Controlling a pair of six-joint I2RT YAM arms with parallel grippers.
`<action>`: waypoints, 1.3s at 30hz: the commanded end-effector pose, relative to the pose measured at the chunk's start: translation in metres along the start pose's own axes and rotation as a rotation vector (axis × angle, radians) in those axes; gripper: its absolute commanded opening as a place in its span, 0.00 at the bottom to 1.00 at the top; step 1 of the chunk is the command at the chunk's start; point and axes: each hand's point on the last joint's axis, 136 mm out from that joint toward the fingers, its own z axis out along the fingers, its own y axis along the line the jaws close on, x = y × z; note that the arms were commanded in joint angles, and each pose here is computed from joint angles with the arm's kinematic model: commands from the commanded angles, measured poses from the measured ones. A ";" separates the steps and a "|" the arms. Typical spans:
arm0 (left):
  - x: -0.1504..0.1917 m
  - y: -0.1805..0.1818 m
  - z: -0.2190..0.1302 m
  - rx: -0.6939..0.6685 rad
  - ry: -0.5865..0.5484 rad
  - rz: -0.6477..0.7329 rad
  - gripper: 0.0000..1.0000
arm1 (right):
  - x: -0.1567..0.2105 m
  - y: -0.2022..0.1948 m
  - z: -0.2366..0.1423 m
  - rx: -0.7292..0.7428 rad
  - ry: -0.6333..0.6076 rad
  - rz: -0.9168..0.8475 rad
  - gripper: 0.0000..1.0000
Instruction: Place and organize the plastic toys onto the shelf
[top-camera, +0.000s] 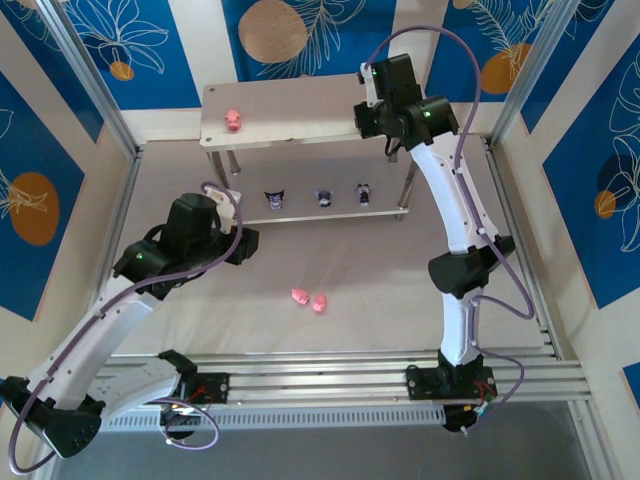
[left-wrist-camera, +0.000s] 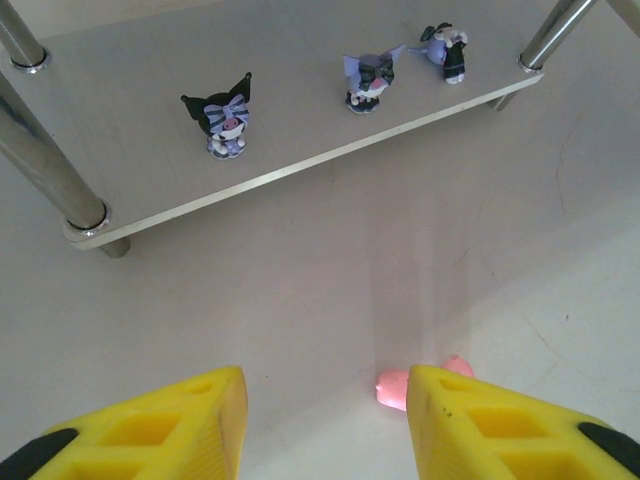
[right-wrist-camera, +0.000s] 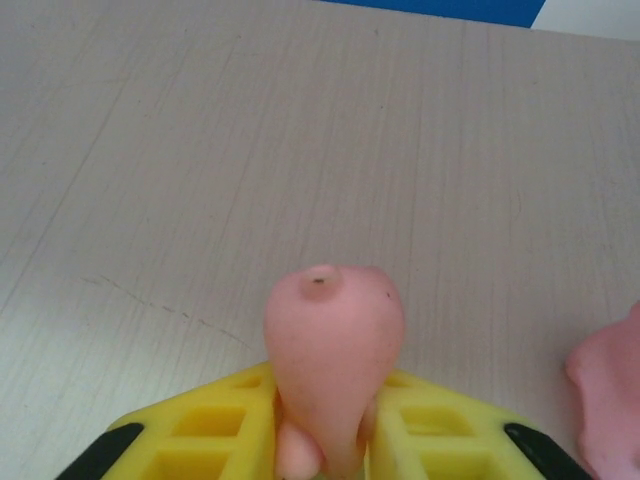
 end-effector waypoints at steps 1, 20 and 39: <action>-0.009 -0.007 -0.008 0.023 -0.014 0.022 0.47 | -0.003 0.002 0.001 -0.023 -0.004 0.019 0.30; -0.008 -0.006 -0.009 0.016 -0.016 0.024 0.47 | -0.009 0.005 -0.003 -0.047 -0.029 0.033 0.54; -0.010 -0.003 -0.020 0.004 -0.040 0.027 0.47 | -0.034 0.012 -0.011 -0.117 -0.124 0.080 0.74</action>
